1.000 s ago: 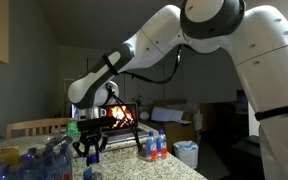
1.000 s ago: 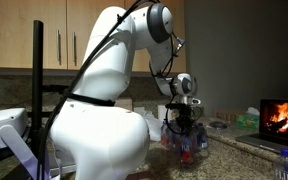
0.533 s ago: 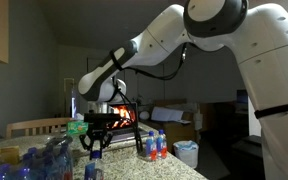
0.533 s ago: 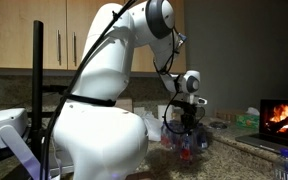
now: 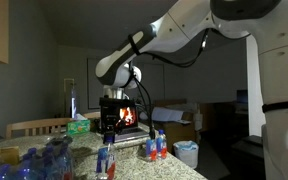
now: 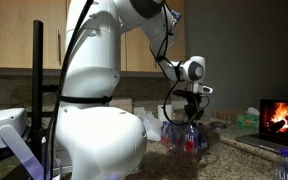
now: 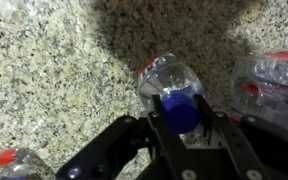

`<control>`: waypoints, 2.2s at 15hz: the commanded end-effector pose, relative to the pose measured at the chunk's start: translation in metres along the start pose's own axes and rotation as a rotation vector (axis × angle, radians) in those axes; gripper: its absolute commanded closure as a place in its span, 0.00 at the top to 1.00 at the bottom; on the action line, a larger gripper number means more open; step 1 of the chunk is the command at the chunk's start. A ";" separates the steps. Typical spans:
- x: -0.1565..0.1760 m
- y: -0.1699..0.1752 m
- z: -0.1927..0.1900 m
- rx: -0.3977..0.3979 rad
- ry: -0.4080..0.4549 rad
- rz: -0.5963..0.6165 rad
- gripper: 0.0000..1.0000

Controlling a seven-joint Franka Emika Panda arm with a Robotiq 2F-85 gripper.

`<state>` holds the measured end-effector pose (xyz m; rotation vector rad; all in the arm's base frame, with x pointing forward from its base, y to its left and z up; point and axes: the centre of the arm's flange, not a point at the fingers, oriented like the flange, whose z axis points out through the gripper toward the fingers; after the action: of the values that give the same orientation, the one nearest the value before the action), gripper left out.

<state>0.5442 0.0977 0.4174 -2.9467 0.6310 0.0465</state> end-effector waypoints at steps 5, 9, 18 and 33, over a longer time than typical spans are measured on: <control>0.005 0.009 -0.003 0.002 0.036 0.052 0.15; 0.027 0.040 -0.017 0.081 0.156 0.233 0.15; 0.099 0.136 -0.035 0.113 0.222 0.485 0.15; 0.154 0.181 0.001 -0.014 0.111 0.525 0.15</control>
<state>0.6053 -0.1219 0.3782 -2.7024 1.3975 -0.0814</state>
